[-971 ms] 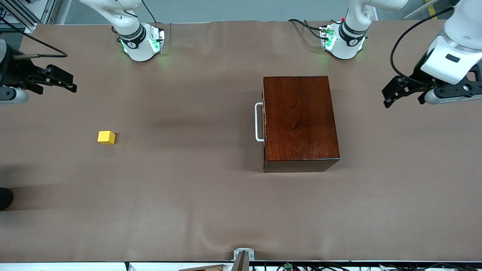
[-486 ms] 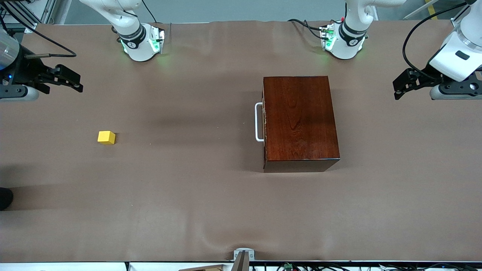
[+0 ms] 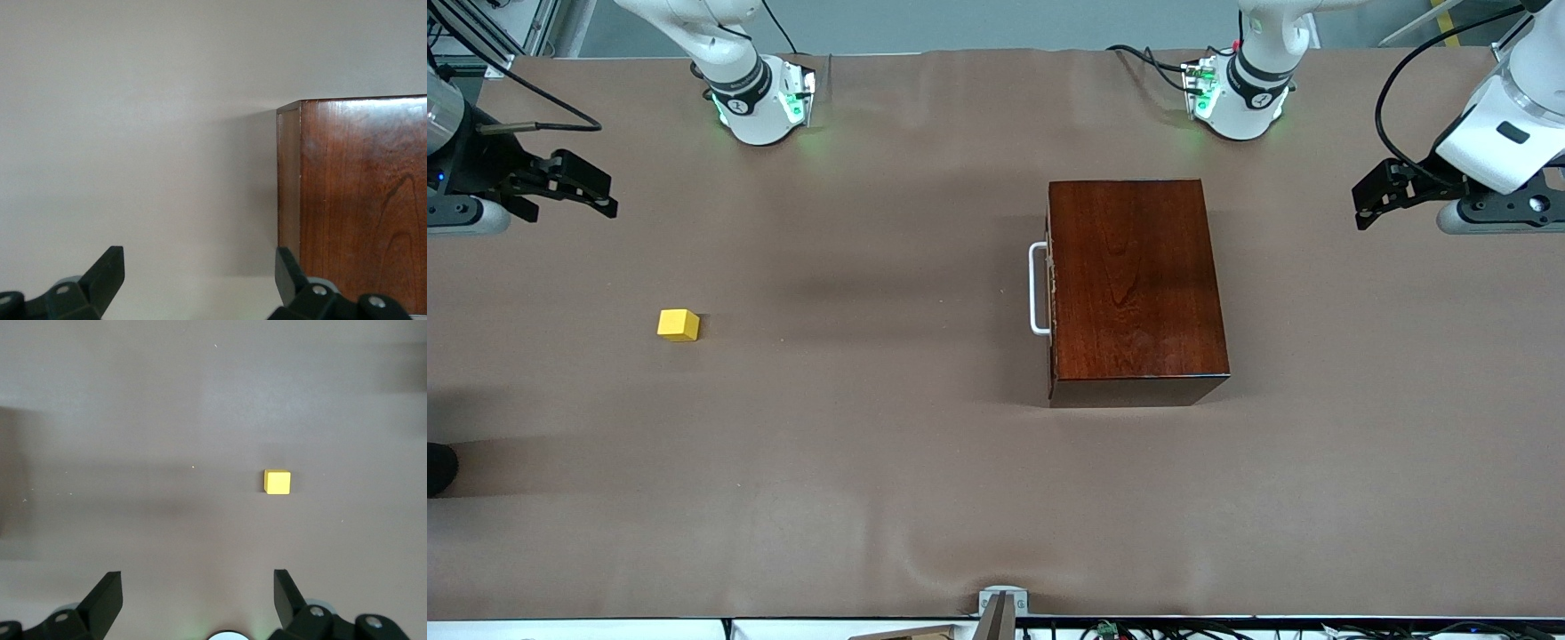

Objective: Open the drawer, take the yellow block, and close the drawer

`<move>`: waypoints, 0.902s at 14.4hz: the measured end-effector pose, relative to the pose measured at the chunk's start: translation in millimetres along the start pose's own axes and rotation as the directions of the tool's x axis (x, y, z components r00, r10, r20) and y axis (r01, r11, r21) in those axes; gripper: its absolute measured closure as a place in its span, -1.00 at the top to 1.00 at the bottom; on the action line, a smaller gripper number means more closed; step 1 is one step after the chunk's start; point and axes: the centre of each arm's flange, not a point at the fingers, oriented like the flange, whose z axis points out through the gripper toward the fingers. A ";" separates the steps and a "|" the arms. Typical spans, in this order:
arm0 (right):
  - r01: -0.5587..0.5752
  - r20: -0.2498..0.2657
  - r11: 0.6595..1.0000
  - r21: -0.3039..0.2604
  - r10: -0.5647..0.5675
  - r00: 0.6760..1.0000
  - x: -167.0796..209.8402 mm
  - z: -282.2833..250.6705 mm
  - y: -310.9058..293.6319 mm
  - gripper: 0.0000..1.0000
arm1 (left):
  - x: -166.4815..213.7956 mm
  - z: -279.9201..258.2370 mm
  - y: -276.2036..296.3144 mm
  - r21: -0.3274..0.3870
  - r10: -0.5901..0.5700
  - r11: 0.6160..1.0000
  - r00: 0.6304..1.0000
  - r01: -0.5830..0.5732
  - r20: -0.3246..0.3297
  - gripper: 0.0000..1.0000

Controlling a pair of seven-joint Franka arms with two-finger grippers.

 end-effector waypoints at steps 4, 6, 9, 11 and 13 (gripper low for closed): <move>0.017 -0.006 1.000 0.003 -0.017 1.000 -0.9 -2.8 14.2 1.00 | -0.4 -4.0 -3.6 0.000 -0.007 1.000 1.000 0.007 -0.001 1.00; 0.018 -0.007 1.000 0.005 -0.018 1.000 -1.0 -3.2 25.4 1.00 | -0.1 -10.0 -5.6 -0.002 -0.011 1.000 1.000 0.011 -0.013 1.00; 0.022 -0.007 1.000 0.005 -0.022 1.000 -0.9 -3.2 25.9 1.00 | -0.4 -14.8 -6.0 -0.002 -0.011 1.000 1.000 0.011 -0.018 1.00; 0.026 -0.010 1.000 0.005 -0.026 1.000 -0.6 -3.4 24.0 1.00 | -1.2 -14.7 -7.0 -0.002 -0.014 1.000 1.000 0.014 -0.011 1.00; 0.027 -0.011 1.000 0.005 -0.027 1.000 -0.5 -3.5 23.4 1.00 | -2.6 -12.8 -11.8 0.000 -0.022 1.000 1.000 0.022 0.007 1.00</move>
